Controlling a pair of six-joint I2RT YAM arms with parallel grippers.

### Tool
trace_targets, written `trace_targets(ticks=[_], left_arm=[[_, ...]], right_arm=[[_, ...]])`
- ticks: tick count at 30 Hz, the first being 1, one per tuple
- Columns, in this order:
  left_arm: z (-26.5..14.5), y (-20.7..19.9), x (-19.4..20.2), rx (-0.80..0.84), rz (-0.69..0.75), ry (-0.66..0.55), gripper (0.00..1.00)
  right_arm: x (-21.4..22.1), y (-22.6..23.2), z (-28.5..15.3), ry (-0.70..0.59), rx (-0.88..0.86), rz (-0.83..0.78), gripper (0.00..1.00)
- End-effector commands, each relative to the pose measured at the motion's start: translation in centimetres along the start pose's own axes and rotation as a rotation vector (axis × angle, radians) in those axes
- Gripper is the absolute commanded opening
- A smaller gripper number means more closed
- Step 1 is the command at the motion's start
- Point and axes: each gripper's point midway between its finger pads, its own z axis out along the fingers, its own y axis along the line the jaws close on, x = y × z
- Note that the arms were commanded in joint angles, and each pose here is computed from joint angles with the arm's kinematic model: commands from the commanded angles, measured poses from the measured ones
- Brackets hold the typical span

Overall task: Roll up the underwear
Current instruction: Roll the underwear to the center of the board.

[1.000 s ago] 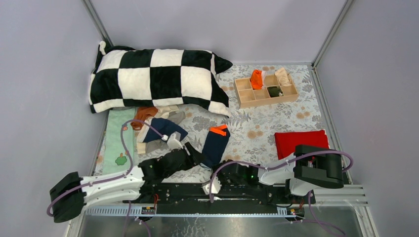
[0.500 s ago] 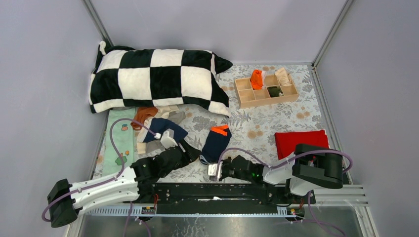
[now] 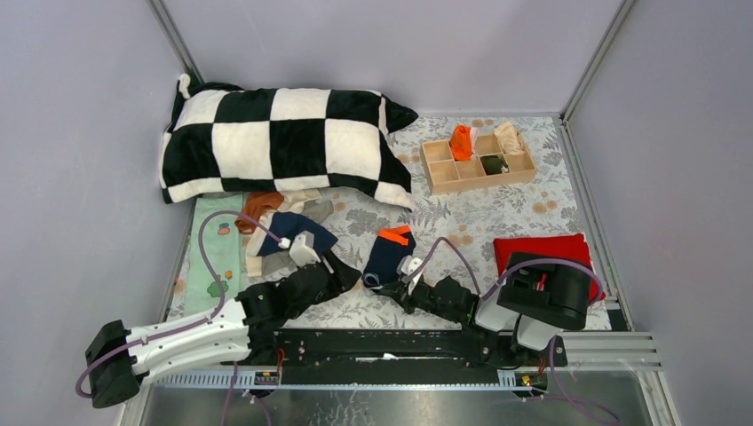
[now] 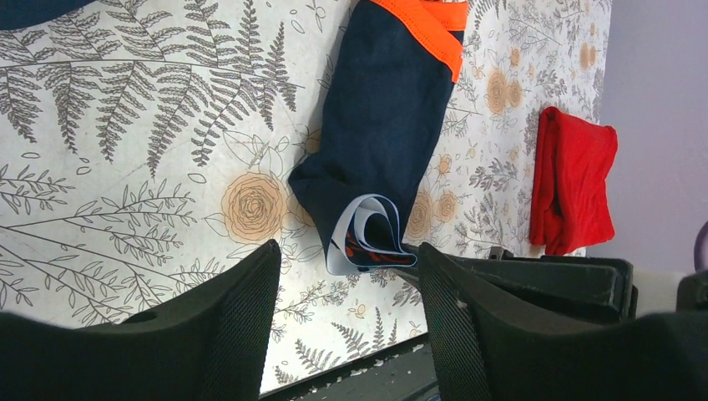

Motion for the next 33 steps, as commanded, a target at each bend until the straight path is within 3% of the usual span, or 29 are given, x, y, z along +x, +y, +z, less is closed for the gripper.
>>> trace_targets(ticks=[1,18,28,33], left_arm=[[-0.1,-0.5,-1.2,-0.014,0.029,-0.040,0.65],[0.5,0.4,-0.1,0.034,0.166,-0.018,0.65],[1.8,0.0,0.5,0.087,0.234,-0.027,0.65],[2.8,0.3,0.3,0.074,0.253,-0.059,0.76]], right_arm=[[-2.7,-1.1,0.1,-0.131,0.081,0.254,0.00],[1.3,-5.1,-0.4,0.064,0.359,0.649,0.00],[2.5,-6.1,0.1,0.225,0.389,0.750,0.00],[3.4,-5.9,0.2,0.317,0.368,0.795,0.00]])
